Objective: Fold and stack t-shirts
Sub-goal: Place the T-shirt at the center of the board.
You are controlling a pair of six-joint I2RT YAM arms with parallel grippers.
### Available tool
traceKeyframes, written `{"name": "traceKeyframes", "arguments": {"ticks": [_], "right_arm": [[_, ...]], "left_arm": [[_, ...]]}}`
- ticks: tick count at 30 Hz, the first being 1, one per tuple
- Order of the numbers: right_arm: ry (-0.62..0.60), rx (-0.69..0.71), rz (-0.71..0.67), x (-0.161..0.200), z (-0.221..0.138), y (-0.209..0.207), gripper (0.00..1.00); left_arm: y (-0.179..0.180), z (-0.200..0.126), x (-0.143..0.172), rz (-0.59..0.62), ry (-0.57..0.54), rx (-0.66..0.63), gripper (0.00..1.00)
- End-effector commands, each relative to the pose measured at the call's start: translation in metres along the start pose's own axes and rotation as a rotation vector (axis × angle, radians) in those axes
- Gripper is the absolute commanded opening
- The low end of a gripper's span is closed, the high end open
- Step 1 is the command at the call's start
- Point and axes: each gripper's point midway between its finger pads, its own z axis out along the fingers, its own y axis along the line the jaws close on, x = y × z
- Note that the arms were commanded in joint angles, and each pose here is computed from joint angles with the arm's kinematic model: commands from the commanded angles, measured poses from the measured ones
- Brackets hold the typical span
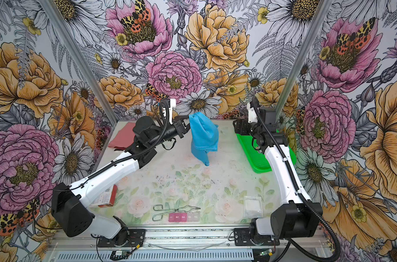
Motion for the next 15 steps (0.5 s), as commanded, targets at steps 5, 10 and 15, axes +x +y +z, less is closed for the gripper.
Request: {"name": "traceKeyframes", "arguments": {"ticks": [5,10,15], "right_arm": [[0.040,-0.020,-0.017,0.014,0.011,0.006,0.78],[0.109,-0.061,-0.051,0.039,0.027,0.032,0.79],[0.240,-0.213,-0.165,0.096,0.044,0.096,0.78]], "left_arm": [[0.069,-0.132,-0.004,-0.113,-0.185,-0.231,0.99],[0.157,-0.248,0.030,-0.230,-0.228,-0.625,0.99],[0.174,-0.284,0.036,-0.304,-0.271,-0.643,0.99]]}}
